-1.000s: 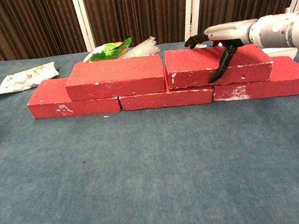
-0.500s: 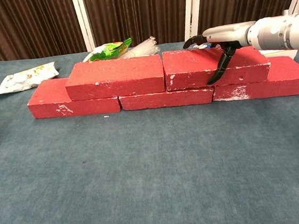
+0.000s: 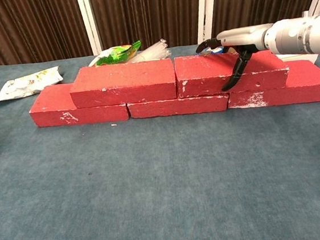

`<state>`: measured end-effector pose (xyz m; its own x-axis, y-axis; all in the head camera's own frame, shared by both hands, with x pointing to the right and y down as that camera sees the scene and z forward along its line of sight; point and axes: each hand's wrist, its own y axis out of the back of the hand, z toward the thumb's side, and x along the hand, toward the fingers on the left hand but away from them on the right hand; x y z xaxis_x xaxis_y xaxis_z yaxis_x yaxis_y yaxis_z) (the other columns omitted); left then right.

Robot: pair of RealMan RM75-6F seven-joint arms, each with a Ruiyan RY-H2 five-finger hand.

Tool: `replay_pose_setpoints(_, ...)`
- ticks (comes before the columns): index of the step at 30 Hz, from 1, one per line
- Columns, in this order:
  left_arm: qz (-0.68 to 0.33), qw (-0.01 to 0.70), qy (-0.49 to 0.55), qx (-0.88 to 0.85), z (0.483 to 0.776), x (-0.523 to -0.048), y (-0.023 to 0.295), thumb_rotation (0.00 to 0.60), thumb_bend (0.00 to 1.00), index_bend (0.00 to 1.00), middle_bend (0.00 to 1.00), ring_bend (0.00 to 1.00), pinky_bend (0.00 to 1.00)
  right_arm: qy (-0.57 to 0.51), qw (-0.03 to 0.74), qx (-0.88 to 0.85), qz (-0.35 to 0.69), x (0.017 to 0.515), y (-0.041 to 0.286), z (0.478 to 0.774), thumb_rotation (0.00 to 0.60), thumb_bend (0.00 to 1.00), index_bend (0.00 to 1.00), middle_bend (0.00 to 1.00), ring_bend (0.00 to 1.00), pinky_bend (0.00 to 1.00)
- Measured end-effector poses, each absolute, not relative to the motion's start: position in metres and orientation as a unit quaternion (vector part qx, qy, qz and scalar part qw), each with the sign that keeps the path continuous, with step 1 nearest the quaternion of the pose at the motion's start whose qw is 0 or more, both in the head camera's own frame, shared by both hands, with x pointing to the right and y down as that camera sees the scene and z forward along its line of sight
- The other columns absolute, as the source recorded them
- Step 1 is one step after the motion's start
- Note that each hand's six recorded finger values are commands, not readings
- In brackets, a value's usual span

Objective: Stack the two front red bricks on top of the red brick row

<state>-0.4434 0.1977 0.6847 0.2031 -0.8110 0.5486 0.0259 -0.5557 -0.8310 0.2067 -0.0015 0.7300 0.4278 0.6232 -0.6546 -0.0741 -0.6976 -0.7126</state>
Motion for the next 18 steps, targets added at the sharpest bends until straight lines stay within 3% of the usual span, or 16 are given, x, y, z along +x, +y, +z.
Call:
replay_pose_setpoints(8, -0.555, 0.378, 0.29, -0.681, 0.681, -0.441, 0.198, 0.6, 0.29, 0.0, 0.0, 0.0, 0.04, -0.212, 0.342, -0.778, 0.482, 0.223, -0.005, 0.703, 0.6, 0.0, 0.0, 0.0, 0.0, 0.25)
replay_pose_setpoints(13, -0.551, 0.382, 0.291, -0.683, 0.678, -0.439, 0.199, 0.6, 0.29, 0.0, 0.0, 0.0, 0.04, -0.247, 0.36, -0.761, 0.481, 0.268, -0.006, 0.676, 0.6, 0.0, 0.0, 0.0, 0.0, 0.21)
replay_pose_setpoints(18, -0.552, 0.381, 0.288, -0.684, 0.679, -0.438, 0.2, 0.6, 0.29, 0.0, 0.0, 0.0, 0.04, -0.269, 0.361, -0.729, 0.515, 0.324, -0.004, 0.668, 0.6, 0.1, 0.39, 0.0, 0.0, 0.2)
